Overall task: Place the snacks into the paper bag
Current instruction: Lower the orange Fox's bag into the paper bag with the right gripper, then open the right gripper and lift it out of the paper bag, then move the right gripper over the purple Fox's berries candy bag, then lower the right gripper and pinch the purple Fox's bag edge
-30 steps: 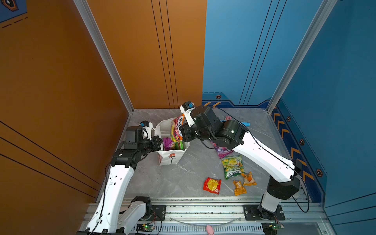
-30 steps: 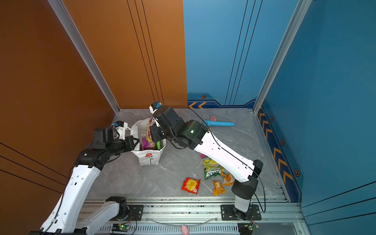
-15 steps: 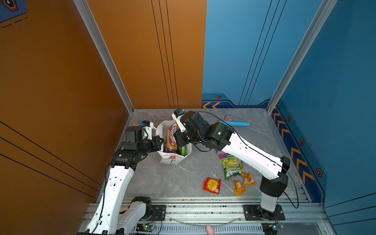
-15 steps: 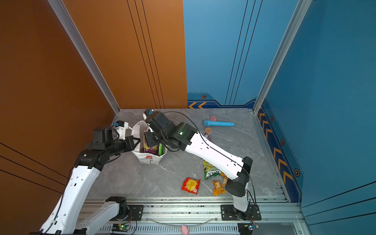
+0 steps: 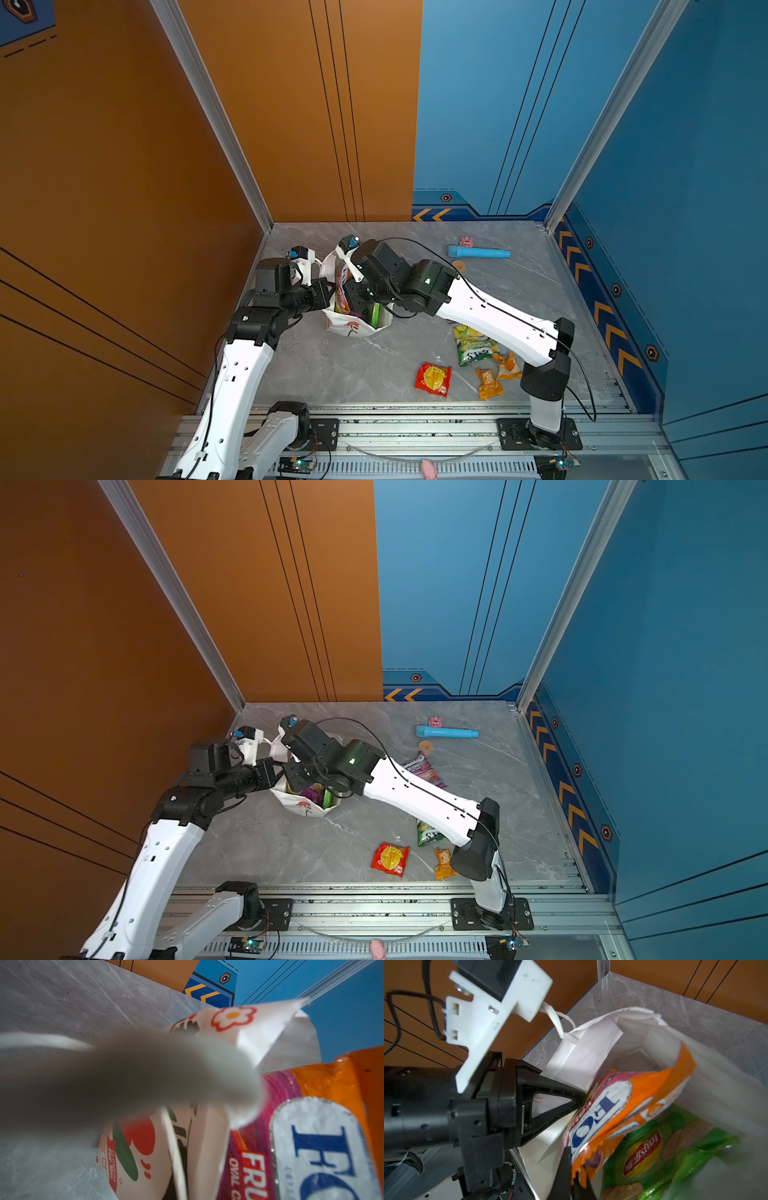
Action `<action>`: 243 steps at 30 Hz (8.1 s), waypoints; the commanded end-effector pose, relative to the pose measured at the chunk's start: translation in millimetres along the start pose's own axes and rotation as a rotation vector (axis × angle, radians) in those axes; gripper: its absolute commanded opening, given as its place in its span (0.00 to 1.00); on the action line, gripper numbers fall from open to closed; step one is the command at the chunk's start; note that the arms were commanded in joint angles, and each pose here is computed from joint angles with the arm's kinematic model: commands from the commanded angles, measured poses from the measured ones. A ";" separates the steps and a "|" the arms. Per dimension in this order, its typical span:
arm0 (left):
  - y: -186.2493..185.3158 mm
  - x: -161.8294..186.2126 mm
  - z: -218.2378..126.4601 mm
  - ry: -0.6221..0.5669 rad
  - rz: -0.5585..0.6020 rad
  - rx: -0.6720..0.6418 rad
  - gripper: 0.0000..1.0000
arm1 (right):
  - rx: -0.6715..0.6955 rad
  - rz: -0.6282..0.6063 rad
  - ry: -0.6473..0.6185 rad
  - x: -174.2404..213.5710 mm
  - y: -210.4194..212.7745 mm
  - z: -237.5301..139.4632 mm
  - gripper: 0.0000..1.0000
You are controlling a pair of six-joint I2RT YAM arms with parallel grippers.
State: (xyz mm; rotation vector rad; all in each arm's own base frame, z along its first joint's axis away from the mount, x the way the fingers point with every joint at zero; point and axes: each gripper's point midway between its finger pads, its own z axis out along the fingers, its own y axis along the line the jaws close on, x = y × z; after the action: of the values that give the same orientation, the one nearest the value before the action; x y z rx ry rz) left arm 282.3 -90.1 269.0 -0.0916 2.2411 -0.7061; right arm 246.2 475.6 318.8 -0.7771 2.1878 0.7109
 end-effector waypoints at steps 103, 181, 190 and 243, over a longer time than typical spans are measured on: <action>-34.5 -20.4 -15.4 -0.107 0.099 0.124 0.00 | 0.166 0.106 0.026 18.7 -43.1 48.0 0.00; 18.3 -19.4 -1.0 -0.073 0.031 -0.103 0.00 | 0.569 0.956 0.178 205.7 -411.5 -21.4 0.98; 18.8 -19.3 -0.3 -0.070 0.030 -0.105 0.00 | 0.493 0.916 0.289 221.7 -388.6 18.5 0.98; 19.4 -18.9 -0.8 -0.071 0.031 -0.108 0.00 | 0.299 0.838 0.453 219.7 -357.4 63.8 0.62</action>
State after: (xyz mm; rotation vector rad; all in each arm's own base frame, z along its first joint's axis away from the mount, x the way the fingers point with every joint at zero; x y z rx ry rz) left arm 290.9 -70.2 250.4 -0.1777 2.2839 -0.5762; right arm 401.6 201.0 33.5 0.2049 2.9328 0.5555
